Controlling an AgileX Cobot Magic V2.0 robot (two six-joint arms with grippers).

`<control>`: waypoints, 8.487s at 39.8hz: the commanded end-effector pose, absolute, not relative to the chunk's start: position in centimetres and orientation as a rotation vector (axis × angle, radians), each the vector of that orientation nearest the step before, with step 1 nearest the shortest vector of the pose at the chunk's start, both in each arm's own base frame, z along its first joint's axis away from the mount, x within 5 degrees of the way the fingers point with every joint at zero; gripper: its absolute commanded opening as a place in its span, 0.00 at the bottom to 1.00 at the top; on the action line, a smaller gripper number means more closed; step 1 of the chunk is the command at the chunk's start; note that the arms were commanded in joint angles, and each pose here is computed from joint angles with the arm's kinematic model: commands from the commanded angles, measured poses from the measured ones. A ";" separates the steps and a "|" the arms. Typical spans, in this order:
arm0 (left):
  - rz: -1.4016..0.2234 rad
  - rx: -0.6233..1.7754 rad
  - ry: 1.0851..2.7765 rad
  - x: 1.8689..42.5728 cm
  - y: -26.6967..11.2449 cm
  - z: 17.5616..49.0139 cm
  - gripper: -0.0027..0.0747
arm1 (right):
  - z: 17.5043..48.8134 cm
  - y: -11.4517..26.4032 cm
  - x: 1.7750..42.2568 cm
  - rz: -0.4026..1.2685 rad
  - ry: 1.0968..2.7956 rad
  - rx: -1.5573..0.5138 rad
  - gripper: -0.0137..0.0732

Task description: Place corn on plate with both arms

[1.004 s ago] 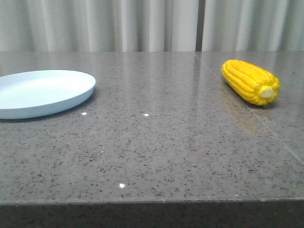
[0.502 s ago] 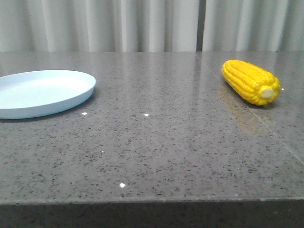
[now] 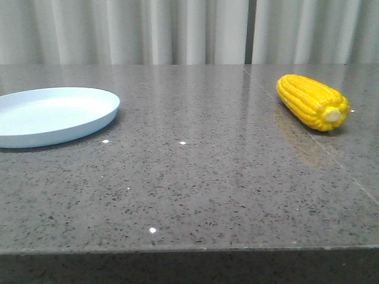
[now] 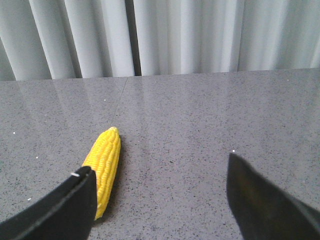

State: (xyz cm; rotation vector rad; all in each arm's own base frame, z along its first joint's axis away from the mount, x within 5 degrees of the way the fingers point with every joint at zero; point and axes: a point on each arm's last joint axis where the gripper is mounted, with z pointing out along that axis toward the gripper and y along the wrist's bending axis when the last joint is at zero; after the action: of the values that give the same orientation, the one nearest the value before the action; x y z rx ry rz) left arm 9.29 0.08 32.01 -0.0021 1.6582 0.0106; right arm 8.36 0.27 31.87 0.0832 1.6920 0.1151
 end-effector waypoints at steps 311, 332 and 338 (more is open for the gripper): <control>-0.102 0.079 1.514 6.7 -0.8 30.8 0.01 | 33.6 22.4 32.3 0.379 2.500 -0.017 0.31; -0.102 0.079 1.514 6.7 -0.8 30.8 0.01 | 30.4 24.2 33.2 0.372 2.562 -0.004 0.68; -0.102 0.079 1.514 6.7 -0.8 30.8 0.01 | 31.4 23.9 33.0 0.372 2.528 -0.014 0.89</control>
State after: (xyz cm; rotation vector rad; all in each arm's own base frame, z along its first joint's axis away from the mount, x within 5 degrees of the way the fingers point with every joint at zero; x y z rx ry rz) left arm 6.72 -0.85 29.26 0.0956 1.6121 -0.0981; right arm 33.35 24.55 27.07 -0.0027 2.6773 0.3007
